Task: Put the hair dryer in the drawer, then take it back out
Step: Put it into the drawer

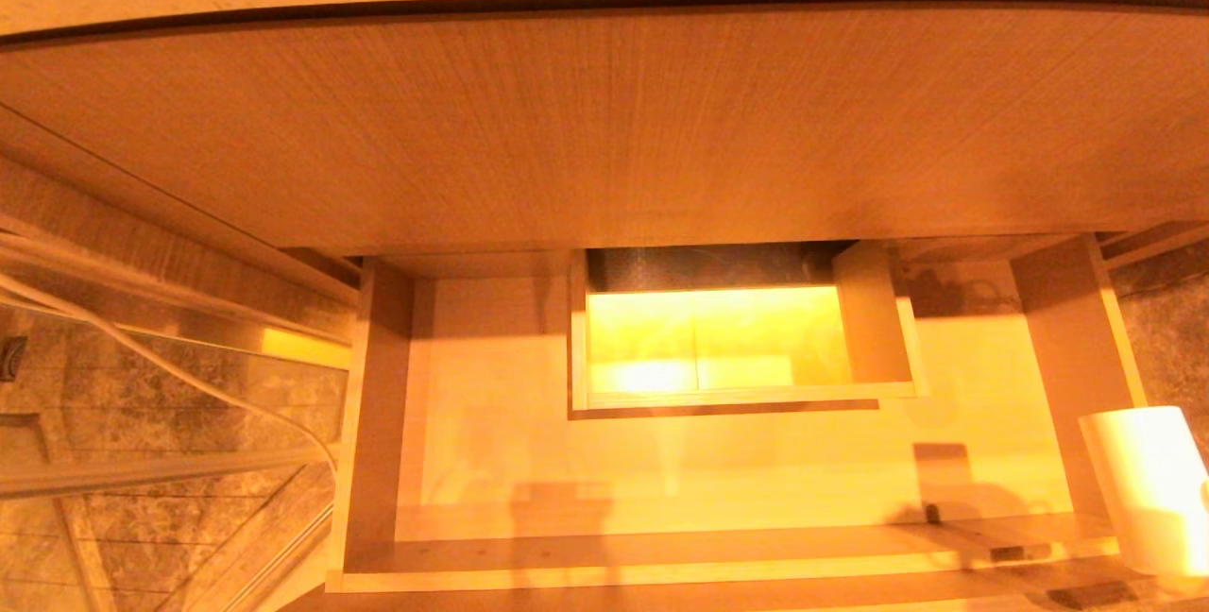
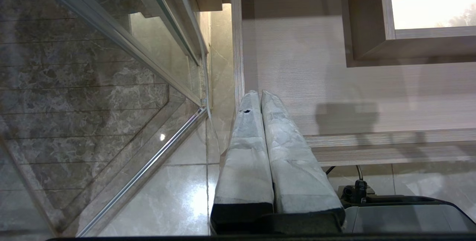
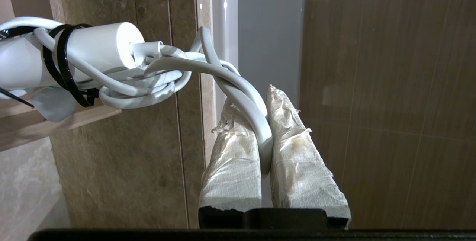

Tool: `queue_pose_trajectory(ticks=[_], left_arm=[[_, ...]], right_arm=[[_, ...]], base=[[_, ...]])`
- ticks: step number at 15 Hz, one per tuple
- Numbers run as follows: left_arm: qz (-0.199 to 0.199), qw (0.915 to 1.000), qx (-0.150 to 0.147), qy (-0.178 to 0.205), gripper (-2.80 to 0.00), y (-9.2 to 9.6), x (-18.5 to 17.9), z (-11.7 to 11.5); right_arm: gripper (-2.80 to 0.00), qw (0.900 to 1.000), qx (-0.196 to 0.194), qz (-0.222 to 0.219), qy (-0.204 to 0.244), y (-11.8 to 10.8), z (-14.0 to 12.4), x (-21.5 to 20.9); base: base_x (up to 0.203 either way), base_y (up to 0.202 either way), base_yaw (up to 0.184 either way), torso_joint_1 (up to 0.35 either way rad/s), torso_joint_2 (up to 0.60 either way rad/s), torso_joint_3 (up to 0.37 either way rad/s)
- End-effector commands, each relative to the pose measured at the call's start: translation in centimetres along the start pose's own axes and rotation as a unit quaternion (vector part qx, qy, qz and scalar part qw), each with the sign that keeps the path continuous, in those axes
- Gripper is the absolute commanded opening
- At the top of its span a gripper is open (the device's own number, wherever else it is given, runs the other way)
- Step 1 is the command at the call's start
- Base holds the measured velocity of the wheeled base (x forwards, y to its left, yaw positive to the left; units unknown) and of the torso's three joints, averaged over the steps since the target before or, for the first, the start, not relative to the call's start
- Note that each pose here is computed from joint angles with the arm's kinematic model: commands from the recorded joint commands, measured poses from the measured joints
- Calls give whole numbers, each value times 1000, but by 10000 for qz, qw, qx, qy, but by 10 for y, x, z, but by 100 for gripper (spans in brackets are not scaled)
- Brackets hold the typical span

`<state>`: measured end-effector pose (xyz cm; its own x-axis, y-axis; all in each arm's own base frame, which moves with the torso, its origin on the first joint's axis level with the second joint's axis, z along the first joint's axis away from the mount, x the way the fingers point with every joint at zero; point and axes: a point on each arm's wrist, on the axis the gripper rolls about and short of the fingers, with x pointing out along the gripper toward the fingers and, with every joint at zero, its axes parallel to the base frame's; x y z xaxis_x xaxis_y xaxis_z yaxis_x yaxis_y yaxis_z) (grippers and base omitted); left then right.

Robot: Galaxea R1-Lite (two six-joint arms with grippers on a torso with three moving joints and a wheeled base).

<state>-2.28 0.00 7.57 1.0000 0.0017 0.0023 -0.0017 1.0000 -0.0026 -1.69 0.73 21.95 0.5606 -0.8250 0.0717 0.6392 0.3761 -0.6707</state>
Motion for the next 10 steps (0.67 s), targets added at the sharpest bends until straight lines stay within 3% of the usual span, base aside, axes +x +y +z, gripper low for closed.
queue_pose_trajectory(ticks=[1, 10], left_arm=[[-1, 10000, -3, -4, -280, 0, 0, 0], [-1, 10000, -3, -4, -280, 0, 0, 0]], right_arm=[[-280, 9999, -63, 72, 92, 2, -1, 4], [-280, 9989, -251, 273, 298, 17, -15, 7]], base=[[0, 0, 0, 0, 0, 0], [0, 0, 0, 0, 0, 0]])
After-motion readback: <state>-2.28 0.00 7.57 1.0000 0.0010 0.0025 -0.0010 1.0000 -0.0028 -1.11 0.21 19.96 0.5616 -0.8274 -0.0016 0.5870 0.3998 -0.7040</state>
